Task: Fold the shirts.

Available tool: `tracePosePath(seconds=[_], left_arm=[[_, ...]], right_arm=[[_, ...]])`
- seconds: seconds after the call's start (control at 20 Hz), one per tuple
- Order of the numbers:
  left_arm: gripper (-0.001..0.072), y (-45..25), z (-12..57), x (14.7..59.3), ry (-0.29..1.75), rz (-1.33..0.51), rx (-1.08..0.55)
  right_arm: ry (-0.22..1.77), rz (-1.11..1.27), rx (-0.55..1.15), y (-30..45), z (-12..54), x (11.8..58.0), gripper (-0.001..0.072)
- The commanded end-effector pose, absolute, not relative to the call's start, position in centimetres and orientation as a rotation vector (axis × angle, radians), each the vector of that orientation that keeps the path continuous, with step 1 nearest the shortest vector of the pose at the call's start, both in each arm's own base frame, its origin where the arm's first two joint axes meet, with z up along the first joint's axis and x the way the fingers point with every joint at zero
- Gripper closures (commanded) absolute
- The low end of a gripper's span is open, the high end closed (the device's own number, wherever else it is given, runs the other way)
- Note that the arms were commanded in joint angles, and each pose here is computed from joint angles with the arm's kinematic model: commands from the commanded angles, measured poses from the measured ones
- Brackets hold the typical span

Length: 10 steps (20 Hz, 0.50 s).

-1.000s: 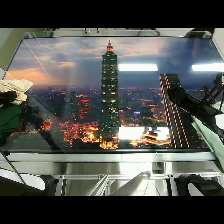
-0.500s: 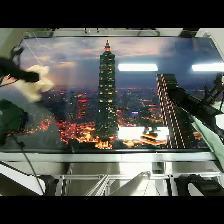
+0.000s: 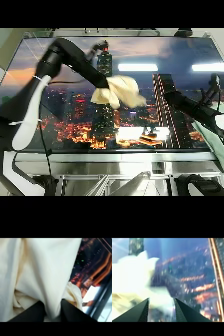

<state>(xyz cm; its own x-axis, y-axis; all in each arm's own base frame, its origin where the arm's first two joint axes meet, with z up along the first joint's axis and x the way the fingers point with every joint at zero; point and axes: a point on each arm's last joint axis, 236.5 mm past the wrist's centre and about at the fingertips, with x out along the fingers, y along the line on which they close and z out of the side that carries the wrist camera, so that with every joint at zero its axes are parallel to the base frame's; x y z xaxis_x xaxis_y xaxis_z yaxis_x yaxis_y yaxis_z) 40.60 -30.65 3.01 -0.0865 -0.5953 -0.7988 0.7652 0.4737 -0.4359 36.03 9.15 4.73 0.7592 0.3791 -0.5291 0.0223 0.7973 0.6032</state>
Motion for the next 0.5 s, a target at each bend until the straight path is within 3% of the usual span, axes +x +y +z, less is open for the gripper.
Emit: tracePosePath(seconds=[0.0, 0.05, 0.1, 0.15, 0.45], left_arm=[[0.0334, -33.8, 0.7, 34.7, 1.368, -1.235, 0.194], [0.0261, -33.5, 0.7, 34.3, 1.393, -1.235, 0.190], [0.0079, -33.1, 1.0, 34.4, 1.417, -1.209, 0.160], [-0.0004, -32.2, 1.5, 34.8, 1.436, -1.170, 0.123], [-0.0003, -19.5, 5.2, 39.4, 1.431, -0.850, -0.176]], right_arm=[[0.810, 0.279, 0.574, 10.7, 3.1, 33.8, 0.0275], [0.837, 0.290, 0.573, 10.8, 2.7, 33.3, 0.0204], [0.873, 0.301, 0.586, 10.9, 2.5, 32.6, 0.0205], [0.902, 0.306, 0.601, 10.7, 2.4, 32.2, 0.0205], [1.093, 0.402, 0.646, 8.6, 4.4, 35.6, 0.0214]])
